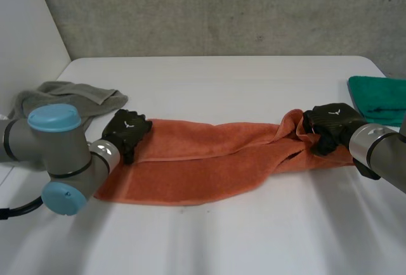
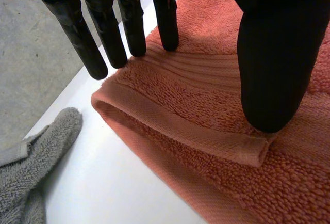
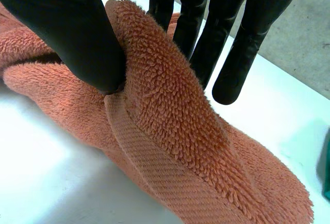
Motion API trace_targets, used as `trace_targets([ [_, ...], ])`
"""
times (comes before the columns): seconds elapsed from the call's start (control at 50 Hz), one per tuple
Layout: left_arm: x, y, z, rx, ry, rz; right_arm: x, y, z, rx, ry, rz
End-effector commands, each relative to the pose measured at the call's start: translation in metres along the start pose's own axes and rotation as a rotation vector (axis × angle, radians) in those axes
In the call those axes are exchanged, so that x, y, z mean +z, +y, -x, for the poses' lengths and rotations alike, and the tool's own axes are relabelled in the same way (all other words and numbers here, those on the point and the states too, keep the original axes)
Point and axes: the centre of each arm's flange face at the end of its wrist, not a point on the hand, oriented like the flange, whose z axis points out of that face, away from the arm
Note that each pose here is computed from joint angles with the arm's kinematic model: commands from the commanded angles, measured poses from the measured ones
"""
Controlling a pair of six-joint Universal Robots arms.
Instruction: Fold the laundry.
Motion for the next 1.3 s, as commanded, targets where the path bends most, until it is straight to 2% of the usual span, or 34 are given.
trace_targets([
  [0.02, 0.002, -0.003, 0.002, -0.037, -0.007, -0.010, 0.001, 0.000, -0.001, 0.000, 0.004, -0.004],
  [0.16, -0.001, -0.008, 0.003, -0.102, 0.017, 0.015, 0.001, 0.000, -0.001, -0.001, 0.004, -0.003],
  [0.32, -0.012, -0.019, 0.004, -0.115, 0.039, 0.034, 0.000, -0.006, -0.005, -0.035, 0.013, -0.017],
  [0.54, -0.060, -0.080, 0.047, -0.154, -0.037, -0.056, -0.033, -0.058, -0.020, -0.254, 0.030, -0.032],
  [0.68, -0.073, -0.083, 0.063, -0.234, -0.076, -0.052, -0.051, -0.079, -0.032, -0.271, 0.020, 0.014],
  [0.86, -0.094, -0.089, 0.066, -0.254, -0.068, -0.023, -0.064, -0.082, -0.042, -0.360, -0.015, 0.114],
  [0.98, -0.091, -0.083, 0.066, -0.255, -0.069, -0.007, -0.034, -0.058, -0.041, -0.356, -0.056, 0.171],
  [1.08, -0.049, -0.055, 0.059, -0.251, -0.066, 0.032, -0.006, -0.044, -0.046, -0.362, -0.035, 0.171],
  [1.18, -0.015, -0.069, 0.079, -0.224, -0.156, -0.053, 0.023, -0.060, -0.060, -0.394, 0.095, 0.026],
  [1.26, 0.001, -0.113, 0.116, -0.182, -0.287, -0.257, 0.032, -0.119, -0.062, -0.457, 0.241, -0.281],
  [1.3, 0.002, -0.148, 0.142, -0.153, -0.396, -0.416, 0.029, -0.160, -0.066, -0.489, 0.344, -0.494],
])
